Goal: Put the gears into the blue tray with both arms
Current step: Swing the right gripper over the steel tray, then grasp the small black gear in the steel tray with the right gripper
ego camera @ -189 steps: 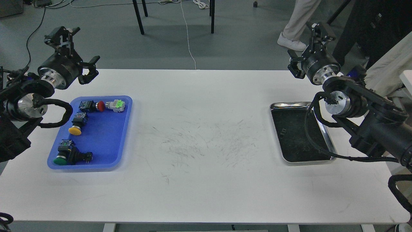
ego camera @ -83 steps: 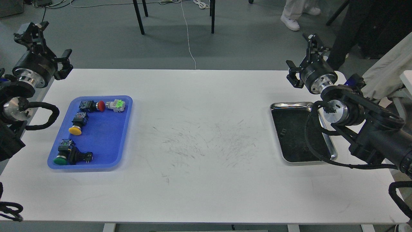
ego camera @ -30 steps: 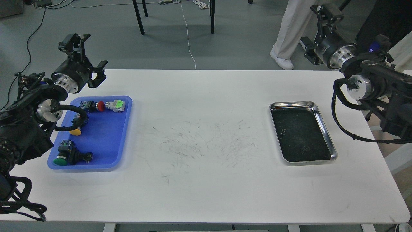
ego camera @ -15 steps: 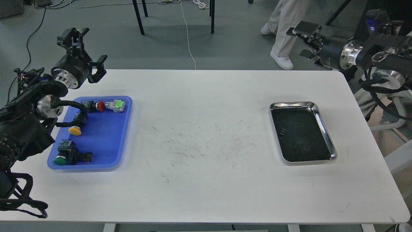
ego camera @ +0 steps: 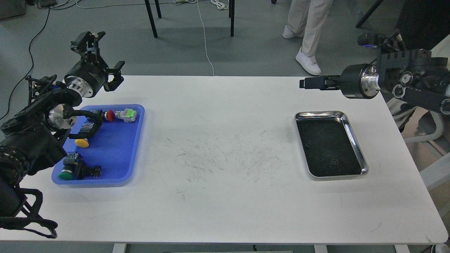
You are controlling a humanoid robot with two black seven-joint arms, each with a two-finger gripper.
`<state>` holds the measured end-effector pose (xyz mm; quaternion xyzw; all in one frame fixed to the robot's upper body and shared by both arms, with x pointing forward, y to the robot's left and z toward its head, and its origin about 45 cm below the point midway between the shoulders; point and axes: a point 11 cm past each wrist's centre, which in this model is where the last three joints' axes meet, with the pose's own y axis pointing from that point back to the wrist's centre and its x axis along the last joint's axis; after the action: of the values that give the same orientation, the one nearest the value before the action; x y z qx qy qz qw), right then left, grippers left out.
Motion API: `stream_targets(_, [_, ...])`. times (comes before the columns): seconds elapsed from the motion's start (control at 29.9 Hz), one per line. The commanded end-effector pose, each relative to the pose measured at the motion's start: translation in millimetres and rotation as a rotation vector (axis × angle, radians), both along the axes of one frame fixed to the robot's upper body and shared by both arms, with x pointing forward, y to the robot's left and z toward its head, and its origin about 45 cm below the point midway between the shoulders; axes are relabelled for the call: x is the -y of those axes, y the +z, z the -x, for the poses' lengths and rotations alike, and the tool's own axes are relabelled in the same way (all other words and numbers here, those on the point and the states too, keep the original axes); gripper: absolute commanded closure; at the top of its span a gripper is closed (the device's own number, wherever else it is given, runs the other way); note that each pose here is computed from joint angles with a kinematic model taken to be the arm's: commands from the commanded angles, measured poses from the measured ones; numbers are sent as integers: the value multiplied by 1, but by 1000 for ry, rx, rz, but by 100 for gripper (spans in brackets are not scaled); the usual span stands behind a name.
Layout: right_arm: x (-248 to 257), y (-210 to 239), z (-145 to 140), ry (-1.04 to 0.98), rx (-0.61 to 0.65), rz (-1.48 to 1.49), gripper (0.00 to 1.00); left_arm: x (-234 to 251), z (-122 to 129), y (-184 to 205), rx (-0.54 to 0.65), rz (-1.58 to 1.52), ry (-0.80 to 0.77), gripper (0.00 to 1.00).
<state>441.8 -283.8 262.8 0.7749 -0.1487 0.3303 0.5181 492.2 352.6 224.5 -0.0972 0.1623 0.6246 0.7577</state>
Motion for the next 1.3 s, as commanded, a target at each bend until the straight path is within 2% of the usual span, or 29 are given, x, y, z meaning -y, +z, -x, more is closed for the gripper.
stream_targets(0.0, [-7, -21, 14, 133, -24, 121, 3, 3, 0, 0, 4, -7, -13, 2])
stream_targets(0.37, [-17, -55, 33, 228, -103, 179, 5, 5, 0, -1, 1, -22, -21, 2])
stream_targets(0.67, [-7, -69, 40, 293, -141, 253, 12, 4, 0, -2, 1, -22, -20, 2])
stream_targets(0.97, [28, -86, 37, 225, -154, 313, 12, 2, 1, -2, 1, -22, -14, 2])
stream_targets(1.27, [28, -100, 37, 221, -153, 322, 15, 1, 0, 0, 6, -20, -7, 2])
